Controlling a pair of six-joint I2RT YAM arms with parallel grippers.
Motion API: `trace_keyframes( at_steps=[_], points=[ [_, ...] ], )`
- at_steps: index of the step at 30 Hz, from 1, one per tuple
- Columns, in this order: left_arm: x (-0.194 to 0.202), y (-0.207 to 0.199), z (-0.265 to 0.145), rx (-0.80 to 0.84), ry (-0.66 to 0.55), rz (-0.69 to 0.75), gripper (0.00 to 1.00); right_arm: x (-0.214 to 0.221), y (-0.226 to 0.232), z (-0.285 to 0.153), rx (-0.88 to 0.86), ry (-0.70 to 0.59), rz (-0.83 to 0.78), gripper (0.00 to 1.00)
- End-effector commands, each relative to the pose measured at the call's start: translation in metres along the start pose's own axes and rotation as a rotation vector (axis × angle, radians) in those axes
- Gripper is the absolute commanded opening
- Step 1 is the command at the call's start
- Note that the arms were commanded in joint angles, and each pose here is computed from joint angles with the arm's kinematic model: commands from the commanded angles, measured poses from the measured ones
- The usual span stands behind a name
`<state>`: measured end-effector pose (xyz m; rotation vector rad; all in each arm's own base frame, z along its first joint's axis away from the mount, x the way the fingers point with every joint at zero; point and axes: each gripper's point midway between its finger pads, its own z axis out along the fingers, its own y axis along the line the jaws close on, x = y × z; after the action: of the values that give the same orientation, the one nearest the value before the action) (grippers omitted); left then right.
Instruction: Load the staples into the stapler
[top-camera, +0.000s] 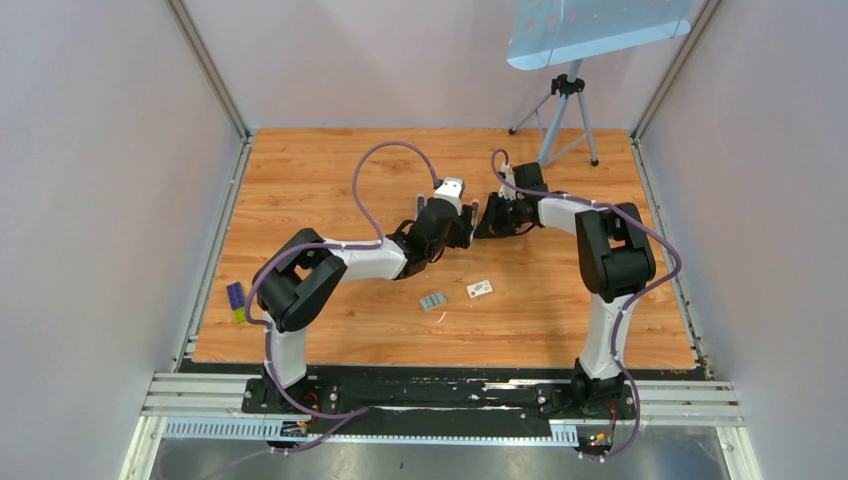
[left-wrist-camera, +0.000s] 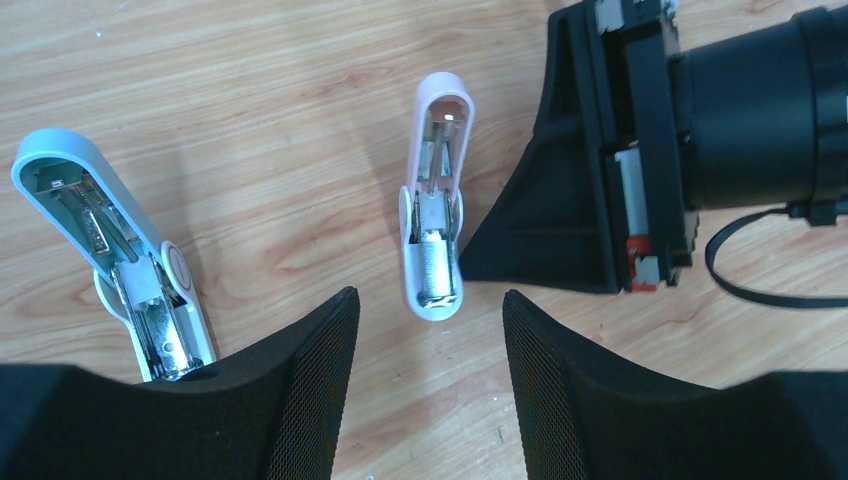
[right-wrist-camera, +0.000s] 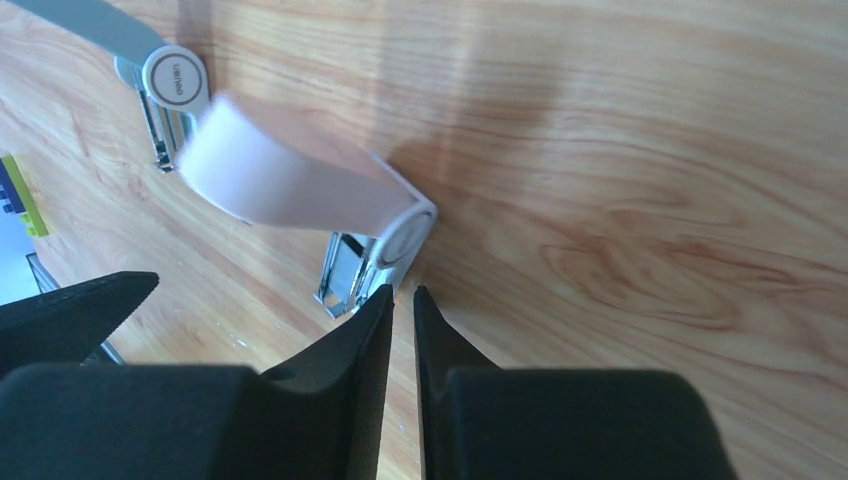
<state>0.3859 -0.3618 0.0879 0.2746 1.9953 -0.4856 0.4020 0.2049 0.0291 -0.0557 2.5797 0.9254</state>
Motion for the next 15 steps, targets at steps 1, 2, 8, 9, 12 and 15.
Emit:
trace_keyframes(
  at_steps=[1, 2, 8, 9, 12, 15],
  points=[
    [-0.006, 0.004, 0.000, -0.019, -0.025, 0.024, 0.58, 0.022, 0.010, 0.006, 0.018, 0.039, 0.001, 0.17],
    [-0.005, 0.005, 0.001, -0.021, -0.026, 0.030, 0.58, 0.024, 0.010, 0.006, 0.017, 0.040, 0.002, 0.17],
    [0.000, 0.006, 0.010, -0.008, -0.025, 0.113, 0.58, 0.024, 0.001, -0.007, 0.069, 0.042, -0.007, 0.17],
    [0.002, 0.007, 0.011, -0.007, -0.021, 0.127, 0.58, 0.022, -0.002, -0.012, 0.074, 0.030, 0.001, 0.18],
    [0.011, 0.004, 0.016, 0.046, 0.000, 0.158, 0.59, 0.009, -0.014, -0.029, 0.096, -0.022, 0.031, 0.19],
    [0.020, 0.001, 0.020, 0.098, 0.031, 0.165, 0.59, -0.011, -0.023, -0.039, 0.085, -0.079, 0.045, 0.21]
  ],
)
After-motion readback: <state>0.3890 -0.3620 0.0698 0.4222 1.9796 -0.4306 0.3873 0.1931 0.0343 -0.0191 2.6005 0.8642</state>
